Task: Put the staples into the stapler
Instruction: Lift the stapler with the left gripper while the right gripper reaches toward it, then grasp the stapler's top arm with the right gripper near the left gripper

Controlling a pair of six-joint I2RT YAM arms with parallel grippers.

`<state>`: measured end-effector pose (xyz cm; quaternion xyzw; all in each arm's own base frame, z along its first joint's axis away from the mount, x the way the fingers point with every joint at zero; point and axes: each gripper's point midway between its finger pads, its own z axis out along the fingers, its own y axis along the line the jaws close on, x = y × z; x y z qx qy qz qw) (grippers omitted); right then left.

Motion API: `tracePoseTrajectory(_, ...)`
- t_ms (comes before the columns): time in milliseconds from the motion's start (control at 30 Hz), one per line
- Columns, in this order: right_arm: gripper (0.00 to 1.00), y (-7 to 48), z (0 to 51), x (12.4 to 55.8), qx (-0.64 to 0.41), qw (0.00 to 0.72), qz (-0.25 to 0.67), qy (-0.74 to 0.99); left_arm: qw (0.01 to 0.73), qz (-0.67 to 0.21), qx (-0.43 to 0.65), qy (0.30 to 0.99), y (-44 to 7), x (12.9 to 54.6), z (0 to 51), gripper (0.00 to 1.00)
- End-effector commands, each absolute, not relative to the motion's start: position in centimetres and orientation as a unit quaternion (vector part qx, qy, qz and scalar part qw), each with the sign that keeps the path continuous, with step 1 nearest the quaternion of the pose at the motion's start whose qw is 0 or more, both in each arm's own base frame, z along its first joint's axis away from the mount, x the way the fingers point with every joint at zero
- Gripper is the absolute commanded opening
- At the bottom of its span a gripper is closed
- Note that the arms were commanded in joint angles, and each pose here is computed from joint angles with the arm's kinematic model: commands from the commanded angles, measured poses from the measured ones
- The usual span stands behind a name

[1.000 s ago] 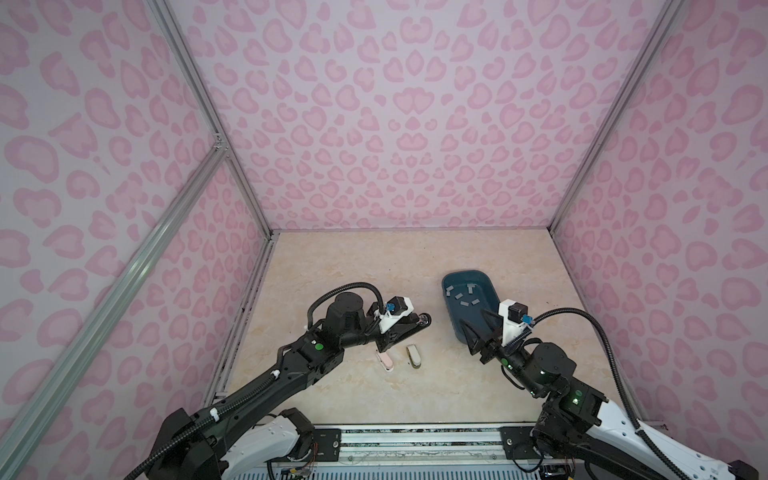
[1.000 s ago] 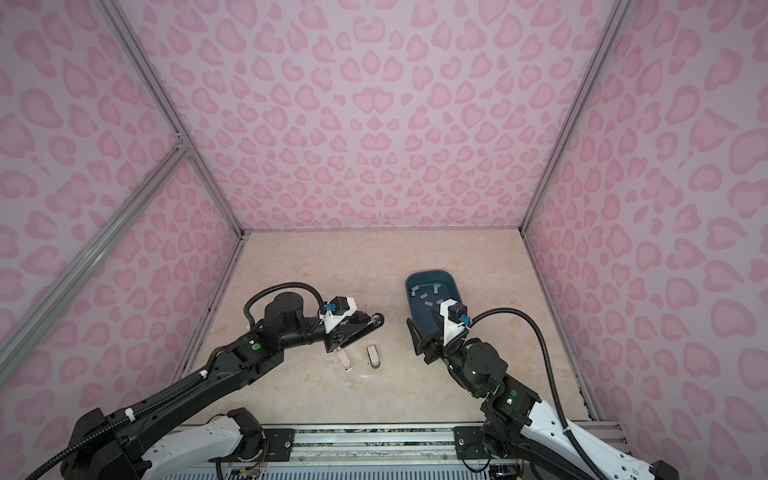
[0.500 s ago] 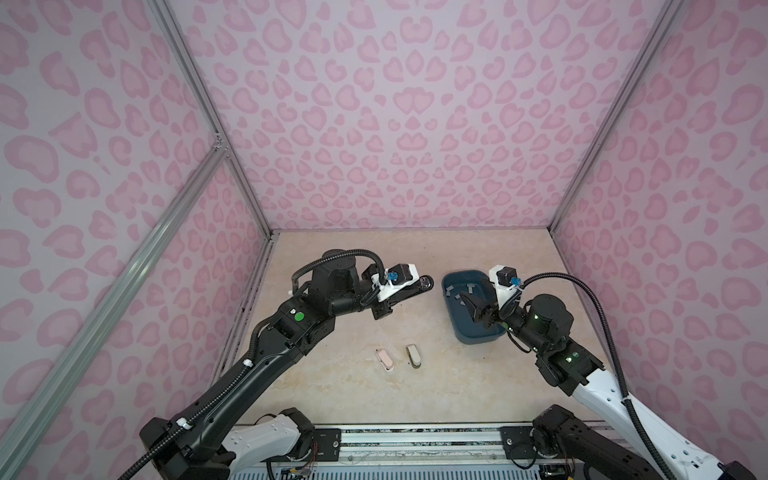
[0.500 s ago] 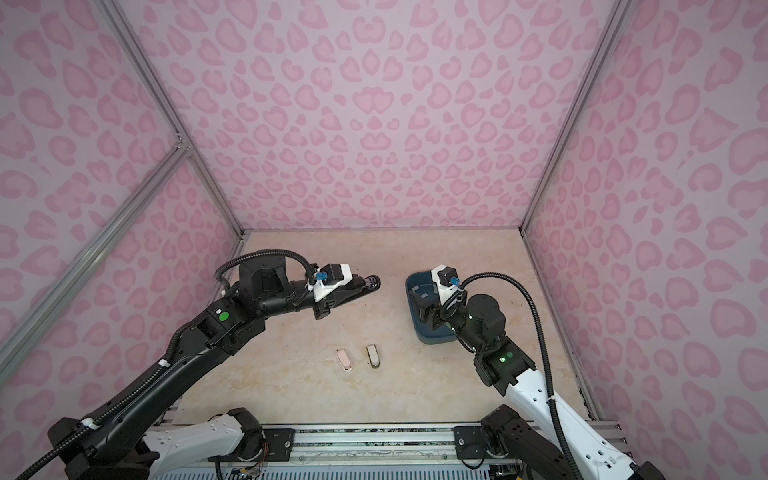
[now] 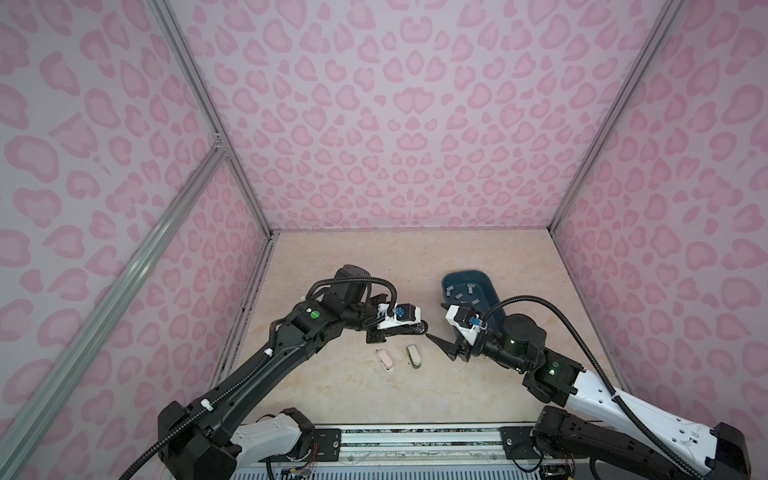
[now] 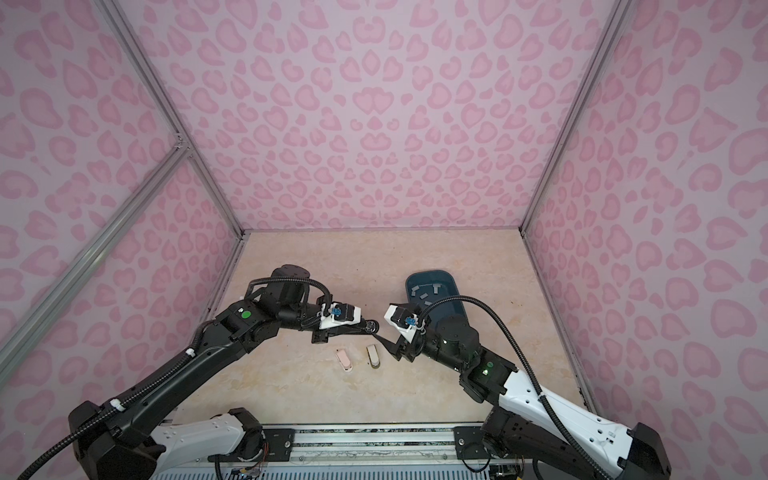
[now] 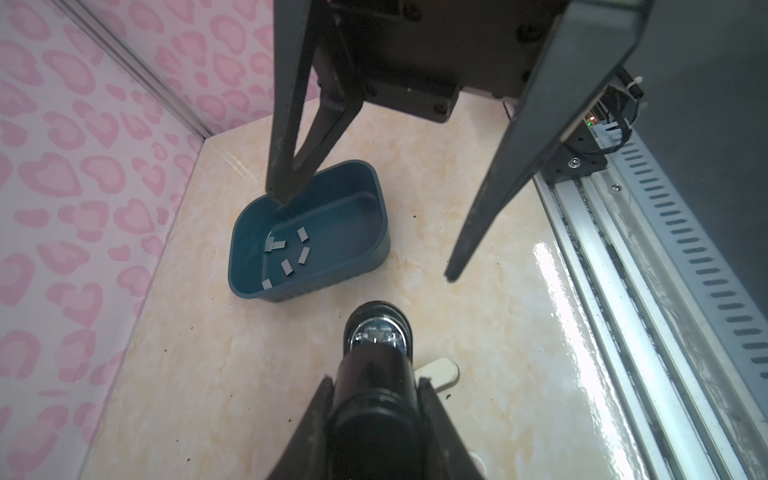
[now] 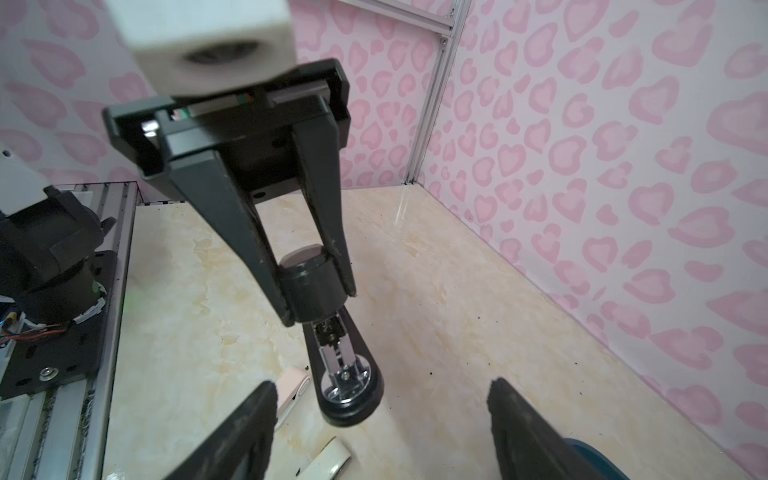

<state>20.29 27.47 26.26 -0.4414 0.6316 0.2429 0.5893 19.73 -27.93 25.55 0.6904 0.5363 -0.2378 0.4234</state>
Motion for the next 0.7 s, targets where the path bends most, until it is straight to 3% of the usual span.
tracePoseTrajectory(0, 0.79, 27.8, 25.9, 20.4, -0.453, 0.586, 0.233, 0.630, 0.430, -0.262, 0.715, 0.485, -28.6, 17.8, 26.4, 0.04)
tracePoseTrajectory(533, 0.70, 30.1, 23.8, 19.9, -0.487, 0.544, 0.245, 0.637, 0.436, -0.258, 0.709, 0.490, -29.0, 17.7, 26.9, 0.04)
tracePoseTrajectory(667, 0.58, 30.2, 23.8, 19.8, -0.486, 0.549, 0.253, 0.631, 0.434, -0.278, 0.712, 0.476, -29.2, 16.9, 27.3, 0.04)
